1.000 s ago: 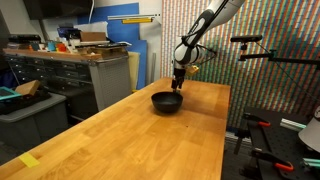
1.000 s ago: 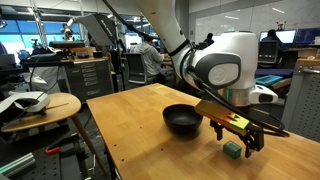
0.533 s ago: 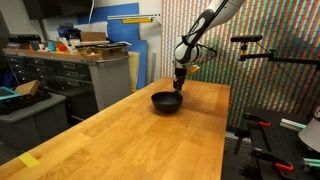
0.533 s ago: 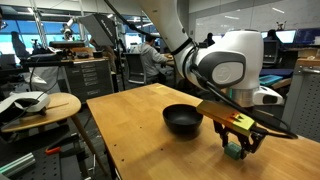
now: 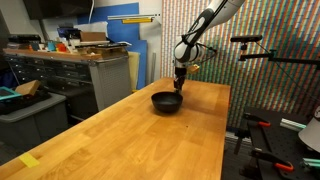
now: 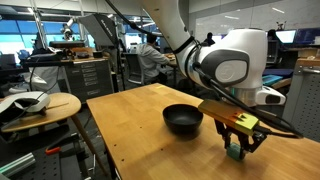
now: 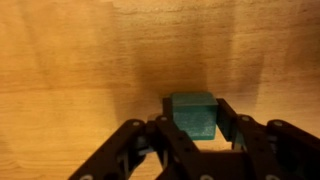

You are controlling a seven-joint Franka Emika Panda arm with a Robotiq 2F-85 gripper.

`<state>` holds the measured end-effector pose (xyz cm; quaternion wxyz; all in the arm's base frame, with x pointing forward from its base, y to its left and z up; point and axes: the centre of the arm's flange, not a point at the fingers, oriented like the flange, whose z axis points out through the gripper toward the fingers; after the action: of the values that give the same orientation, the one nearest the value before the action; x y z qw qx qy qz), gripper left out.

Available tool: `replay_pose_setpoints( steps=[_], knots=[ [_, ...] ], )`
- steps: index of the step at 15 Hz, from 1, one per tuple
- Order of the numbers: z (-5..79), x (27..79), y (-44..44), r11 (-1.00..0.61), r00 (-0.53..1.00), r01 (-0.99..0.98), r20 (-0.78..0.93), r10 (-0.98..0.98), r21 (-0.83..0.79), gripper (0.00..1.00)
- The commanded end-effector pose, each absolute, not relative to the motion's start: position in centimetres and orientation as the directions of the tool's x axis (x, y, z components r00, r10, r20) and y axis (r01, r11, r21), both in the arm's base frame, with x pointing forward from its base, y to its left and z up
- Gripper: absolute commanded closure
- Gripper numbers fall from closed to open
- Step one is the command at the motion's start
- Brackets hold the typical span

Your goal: Place the block in the bowl

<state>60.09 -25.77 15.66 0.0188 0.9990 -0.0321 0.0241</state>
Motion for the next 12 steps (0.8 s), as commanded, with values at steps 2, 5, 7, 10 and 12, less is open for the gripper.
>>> replay_pose_setpoints(
  steps=[2,5,7,10,12],
  knots=[
    [17.9,60.6,-25.8,-0.998,0.997,-0.067,0.048,-0.066,0.02,0.79],
    [20.0,60.7,-24.2,-0.998,0.997,-0.059,0.053,-0.058,0.018,0.79],
    [21.6,60.9,-22.9,-0.999,0.997,-0.048,0.053,-0.047,0.015,0.79],
    [24.1,61.3,-21.0,-0.999,0.998,-0.032,0.053,-0.031,0.022,0.79],
    [25.4,61.5,-19.3,-1.0,0.998,-0.021,0.055,-0.02,0.021,0.79]
  ],
)
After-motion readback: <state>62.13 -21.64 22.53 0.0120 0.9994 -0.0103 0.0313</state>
